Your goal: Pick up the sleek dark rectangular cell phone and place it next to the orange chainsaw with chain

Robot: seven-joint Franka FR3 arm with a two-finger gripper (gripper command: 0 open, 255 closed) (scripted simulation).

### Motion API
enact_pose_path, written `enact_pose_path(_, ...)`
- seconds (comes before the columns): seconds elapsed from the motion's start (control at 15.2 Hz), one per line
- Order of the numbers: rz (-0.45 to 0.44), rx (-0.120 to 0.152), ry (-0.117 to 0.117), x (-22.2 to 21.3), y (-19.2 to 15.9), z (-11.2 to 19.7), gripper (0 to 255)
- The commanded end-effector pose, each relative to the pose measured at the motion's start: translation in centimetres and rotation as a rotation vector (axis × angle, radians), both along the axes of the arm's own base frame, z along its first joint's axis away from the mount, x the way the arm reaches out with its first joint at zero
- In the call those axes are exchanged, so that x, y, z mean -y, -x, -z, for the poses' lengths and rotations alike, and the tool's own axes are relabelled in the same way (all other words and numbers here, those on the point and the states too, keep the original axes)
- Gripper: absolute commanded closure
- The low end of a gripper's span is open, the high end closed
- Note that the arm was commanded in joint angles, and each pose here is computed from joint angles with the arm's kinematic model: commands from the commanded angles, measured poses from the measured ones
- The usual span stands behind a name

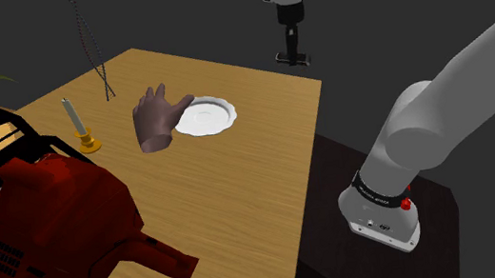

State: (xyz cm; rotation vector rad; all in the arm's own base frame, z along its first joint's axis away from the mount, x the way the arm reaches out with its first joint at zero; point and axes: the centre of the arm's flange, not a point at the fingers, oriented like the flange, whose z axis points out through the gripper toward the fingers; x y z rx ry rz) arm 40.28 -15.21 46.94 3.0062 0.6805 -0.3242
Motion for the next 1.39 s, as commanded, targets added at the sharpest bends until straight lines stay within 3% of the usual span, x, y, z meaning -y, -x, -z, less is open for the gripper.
enact_pose_path(0.0, 0.0, 0.0, 0.0, 0.0, 0.0, -1.1, 255)
enact_pose_path(1.32, 0.0, 0.0, 0.0, 0.0, 0.0, -11.7, 255)
